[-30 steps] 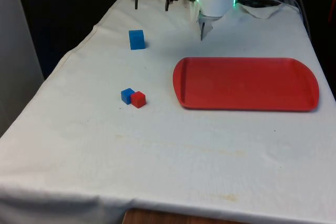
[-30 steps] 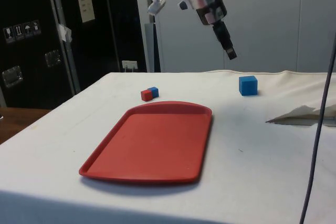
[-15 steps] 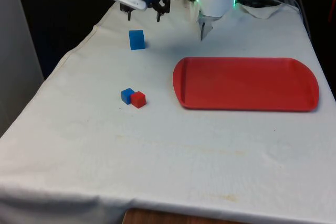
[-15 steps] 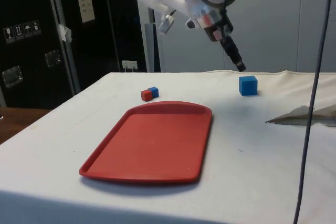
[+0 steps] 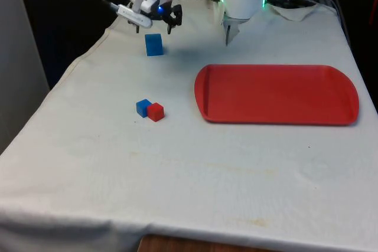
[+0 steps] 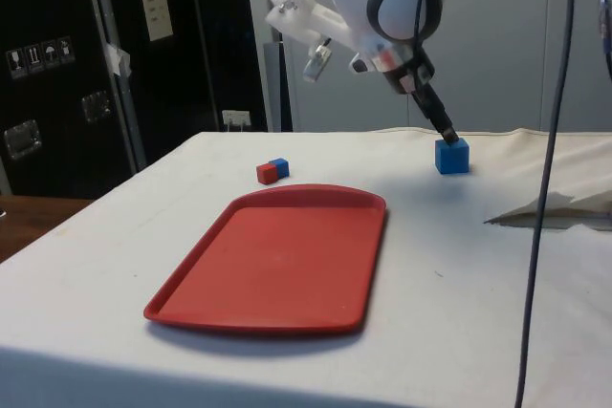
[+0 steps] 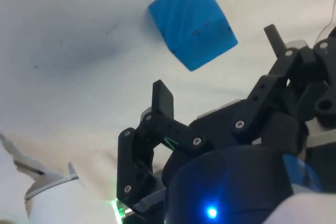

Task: Pick up the largest block and place it onto the tray.

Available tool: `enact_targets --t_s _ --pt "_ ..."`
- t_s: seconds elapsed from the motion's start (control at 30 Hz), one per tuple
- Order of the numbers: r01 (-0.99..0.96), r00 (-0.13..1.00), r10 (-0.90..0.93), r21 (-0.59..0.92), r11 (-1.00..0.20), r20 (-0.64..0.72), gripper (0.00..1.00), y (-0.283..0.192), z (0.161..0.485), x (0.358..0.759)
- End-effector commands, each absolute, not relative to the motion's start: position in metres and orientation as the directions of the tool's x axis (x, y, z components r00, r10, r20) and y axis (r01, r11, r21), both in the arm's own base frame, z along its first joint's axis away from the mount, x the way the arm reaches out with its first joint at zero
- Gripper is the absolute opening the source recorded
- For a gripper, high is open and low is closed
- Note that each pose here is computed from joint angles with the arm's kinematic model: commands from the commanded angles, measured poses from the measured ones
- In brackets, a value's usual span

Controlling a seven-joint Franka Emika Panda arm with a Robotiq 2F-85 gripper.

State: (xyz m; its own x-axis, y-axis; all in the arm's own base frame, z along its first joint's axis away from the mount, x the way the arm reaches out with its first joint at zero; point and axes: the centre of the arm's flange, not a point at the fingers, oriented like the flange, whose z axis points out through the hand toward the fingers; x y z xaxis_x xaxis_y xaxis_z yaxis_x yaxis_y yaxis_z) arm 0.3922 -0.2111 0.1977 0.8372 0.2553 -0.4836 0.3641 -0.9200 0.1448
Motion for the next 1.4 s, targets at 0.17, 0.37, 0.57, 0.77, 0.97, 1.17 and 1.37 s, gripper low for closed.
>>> enact_targets --t_s 0.17,0.37,0.57,0.77,0.97,1.17,1.37 --pt "0.37 0.837 0.265 0.138 -0.919 -0.479 1.0 -0.217 0.184 0.388" --pt "0.371 0.838 0.273 0.125 -0.92 -0.473 1.0 -0.221 0.17 0.386" --pt "0.371 0.839 0.279 0.115 -0.922 -0.467 1.0 -0.224 0.163 0.386" --pt "0.371 0.839 0.282 0.111 -0.922 -0.466 0.49 -0.225 0.162 0.386" --pt "0.37 0.839 0.281 0.11 -0.923 -0.466 0.0 -0.225 0.162 0.386" --pt "0.37 0.839 0.281 0.11 -0.923 -0.466 0.01 -0.225 0.162 0.386" --pt "0.368 0.841 0.276 0.118 -0.922 -0.465 0.01 -0.228 0.177 0.393"
